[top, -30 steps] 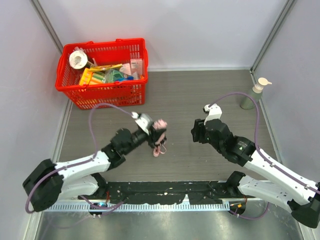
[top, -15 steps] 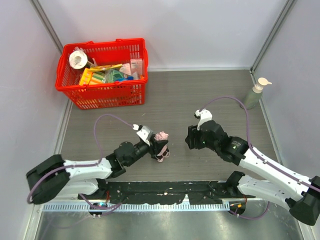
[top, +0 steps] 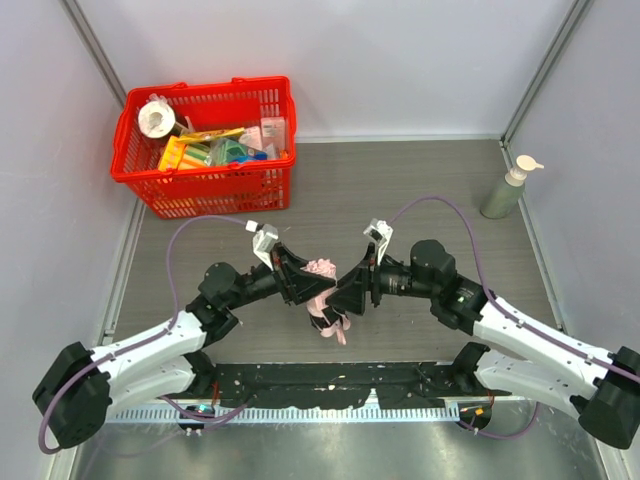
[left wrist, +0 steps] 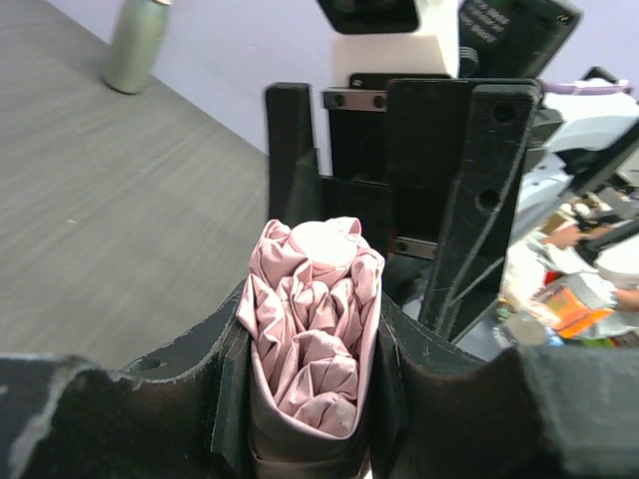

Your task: Put away the umbrella

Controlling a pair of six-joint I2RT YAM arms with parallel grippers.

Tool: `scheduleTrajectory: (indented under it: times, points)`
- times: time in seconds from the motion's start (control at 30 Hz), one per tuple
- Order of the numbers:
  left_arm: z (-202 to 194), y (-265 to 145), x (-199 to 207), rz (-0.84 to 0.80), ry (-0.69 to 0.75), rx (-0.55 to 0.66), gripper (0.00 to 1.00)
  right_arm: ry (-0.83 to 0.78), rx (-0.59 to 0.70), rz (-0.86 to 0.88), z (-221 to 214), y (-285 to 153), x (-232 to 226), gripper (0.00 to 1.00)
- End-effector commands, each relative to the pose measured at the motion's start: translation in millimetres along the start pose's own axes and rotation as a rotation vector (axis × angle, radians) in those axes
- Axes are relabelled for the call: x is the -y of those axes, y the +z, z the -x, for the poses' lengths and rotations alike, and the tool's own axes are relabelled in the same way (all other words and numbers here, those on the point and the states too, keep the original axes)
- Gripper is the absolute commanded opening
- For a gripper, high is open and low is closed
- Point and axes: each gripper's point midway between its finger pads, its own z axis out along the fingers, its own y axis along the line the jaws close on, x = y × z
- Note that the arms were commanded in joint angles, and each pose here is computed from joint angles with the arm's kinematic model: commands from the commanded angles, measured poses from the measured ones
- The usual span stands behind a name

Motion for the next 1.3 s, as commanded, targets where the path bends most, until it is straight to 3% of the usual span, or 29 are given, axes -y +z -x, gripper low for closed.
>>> scheduleTrajectory:
  times: [0.0, 0.13, 0.27, 0.33, 0.37, 0.4, 0.43, 0.5, 0.63, 0.73, 0.8, 0.9, 0.93, 0.97, 1.0, 1.03, 1.07, 1.17, 1.27]
  points:
    - [39.4, 2.3, 49.5, -0.217, -0.048, 0.106, 0.00, 0.013, 0.101, 0.163, 26.8, 11.3, -30.7, 0.76]
    - [51.6, 3.6, 53.8, -0.249, -0.107, 0.161, 0.00, 0.016, 0.081, 0.141, 17.4, 17.7, -27.2, 0.78]
    - [61.7, 8.6, 55.8, -0.272, -0.148, 0.191, 0.00, 0.039, 0.072, 0.161, 11.6, 23.0, -33.1, 0.67]
    - [66.7, 11.7, 54.6, -0.266, -0.153, 0.198, 0.01, 0.059, 0.094, 0.152, 14.1, 23.8, -31.2, 0.44]
    - [67.4, 14.0, 53.5, -0.261, -0.158, 0.189, 0.04, 0.071, 0.114, 0.134, 17.7, 24.6, -28.4, 0.21]
    - [69.3, 16.1, 50.6, -0.245, -0.162, 0.186, 0.12, 0.080, 0.120, 0.124, 17.7, 24.9, -26.6, 0.13]
    - [71.9, 16.7, 46.3, -0.221, -0.174, 0.190, 0.30, 0.091, 0.135, 0.115, 20.3, 25.4, -24.8, 0.01]
    - [81.7, 10.1, 31.0, -0.134, -0.187, 0.223, 0.99, 0.095, 0.127, 0.085, 16.3, 27.1, -16.7, 0.01]
    - [98.9, -22.0, -16.6, 0.205, -0.140, 0.297, 1.00, 0.135, 0.108, -0.134, 10.9, 25.0, 36.0, 0.01]
    - [112.0, -83.0, -62.1, 0.657, -0.084, 0.359, 1.00, 0.229, 0.091, -0.288, 11.8, 14.8, 89.7, 0.01]
    - [114.4, -113.4, -65.4, 0.785, -0.017, 0.348, 1.00, 0.309, 0.087, -0.353, 19.1, 7.8, 128.1, 0.01]
    - [116.0, -132.5, -54.3, 0.818, 0.020, 0.322, 1.00, 0.344, 0.069, -0.458, 37.9, 0.2, 185.7, 0.01]
    - [112.2, -135.8, -51.0, 0.817, 0.014, 0.302, 0.99, 0.351, 0.000, -0.607, 22.4, -11.1, 217.5, 0.01]
    - [110.2, -136.9, -47.0, 0.807, 0.007, 0.288, 1.00, 0.303, 0.008, -0.663, 46.8, -12.5, 227.3, 0.01]
    - [107.7, -138.8, -45.4, 0.807, 0.003, 0.274, 1.00, 0.297, -0.118, -0.846, 20.3, -31.9, 256.1, 0.01]
    - [107.6, -140.8, -43.2, 0.808, 0.001, 0.271, 1.00, 0.261, -0.119, -0.921, 45.1, -37.0, 263.4, 0.01]
    - [107.3, -143.8, -40.6, 0.806, -0.003, 0.274, 1.00, 0.225, -0.203, -1.119, 31.6, -63.7, 285.5, 0.01]
    - [110.6, -148.7, -33.4, 0.784, 0.001, 0.303, 0.99, 0.092, -0.291, -1.394, 48.8, -103.3, 299.1, 0.01]
    - [117.1, -152.7, -28.4, 0.776, 0.020, 0.331, 1.00, -0.133, -0.526, -1.587, 40.9, -120.6, 286.4, 0.01]
